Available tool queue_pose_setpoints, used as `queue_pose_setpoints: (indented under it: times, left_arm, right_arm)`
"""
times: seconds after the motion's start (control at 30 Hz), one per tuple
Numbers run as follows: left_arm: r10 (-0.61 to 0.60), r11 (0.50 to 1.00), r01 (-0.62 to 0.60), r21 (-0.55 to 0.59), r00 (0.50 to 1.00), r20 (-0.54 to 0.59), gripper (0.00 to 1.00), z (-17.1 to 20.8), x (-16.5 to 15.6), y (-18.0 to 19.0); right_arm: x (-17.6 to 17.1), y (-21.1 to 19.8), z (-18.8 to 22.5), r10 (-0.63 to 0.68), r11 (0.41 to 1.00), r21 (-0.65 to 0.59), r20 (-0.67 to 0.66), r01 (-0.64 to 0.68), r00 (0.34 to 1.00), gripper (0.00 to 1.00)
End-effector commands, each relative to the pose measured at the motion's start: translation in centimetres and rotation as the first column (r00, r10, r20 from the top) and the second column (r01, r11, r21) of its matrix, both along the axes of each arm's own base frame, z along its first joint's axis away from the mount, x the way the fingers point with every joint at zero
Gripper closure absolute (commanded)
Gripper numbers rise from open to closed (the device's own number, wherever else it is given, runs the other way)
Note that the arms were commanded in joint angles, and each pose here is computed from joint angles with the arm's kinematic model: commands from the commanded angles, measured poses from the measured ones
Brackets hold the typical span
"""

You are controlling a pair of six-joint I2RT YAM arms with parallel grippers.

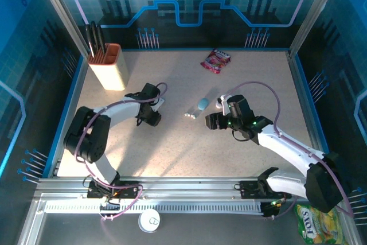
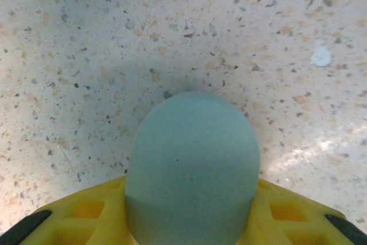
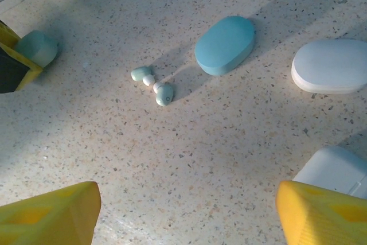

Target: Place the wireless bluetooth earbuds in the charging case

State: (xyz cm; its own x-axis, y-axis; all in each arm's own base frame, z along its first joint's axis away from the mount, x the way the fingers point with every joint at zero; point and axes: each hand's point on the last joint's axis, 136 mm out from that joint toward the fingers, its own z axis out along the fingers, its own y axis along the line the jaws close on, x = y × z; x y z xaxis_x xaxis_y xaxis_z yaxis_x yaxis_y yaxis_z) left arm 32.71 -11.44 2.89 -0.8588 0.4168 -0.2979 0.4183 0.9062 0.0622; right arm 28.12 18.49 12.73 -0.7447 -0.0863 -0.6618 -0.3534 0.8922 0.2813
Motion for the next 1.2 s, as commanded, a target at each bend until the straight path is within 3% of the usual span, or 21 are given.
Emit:
queue_pose_setpoints:
  times: [0.0,0.1,0.23,0.33,0.4,0.6,0.83,1.17]
  left_arm:
    - [-0.040,0.987,0.056,-0.148,0.993,0.107,0.59,2.9,0.3,-2.1]
    - [-0.119,0.946,0.169,-0.277,0.975,0.187,0.60,5.0,-0.3,-5.0]
    - [-0.256,0.878,0.359,-0.318,0.911,0.323,0.60,7.7,-1.4,-8.8]
    - [-0.378,0.792,0.532,-0.301,0.813,0.443,0.62,9.3,-3.0,-11.8]
    - [-0.482,0.710,0.662,-0.240,0.706,0.519,0.61,9.8,-4.7,-14.0]
    - [-0.560,0.600,0.776,-0.195,0.581,0.590,0.61,10.9,-6.6,-17.0]
    - [-0.577,0.566,0.809,-0.158,0.526,0.625,0.61,11.6,-7.3,-18.3]
    - [-0.538,0.607,0.777,-0.169,0.558,0.631,0.60,12.0,-6.3,-18.6]
  right_arm:
    - [0.0,0.7,2.4,-0.002,0.997,0.082,-0.016,0.004,1.000,0.20]
    - [-0.3,1.3,2.8,0.005,0.986,0.165,-0.076,0.008,0.997,0.23]
    - [-0.8,2.7,3.5,0.047,0.958,0.288,-0.176,0.006,0.983,0.27]
    - [-1.4,4.0,4.1,0.106,0.935,0.355,-0.227,-0.019,0.968,0.28]
    - [-1.8,5.0,4.6,0.156,0.914,0.403,-0.246,-0.046,0.957,0.28]
    - [-2.3,6.5,5.2,0.238,0.881,0.462,-0.250,-0.100,0.939,0.28]
    - [-3.0,8.1,4.7,0.310,0.862,0.485,-0.273,-0.148,0.911,0.34]
    - [-3.3,9.0,4.0,0.333,0.858,0.491,-0.309,-0.150,0.891,0.60]
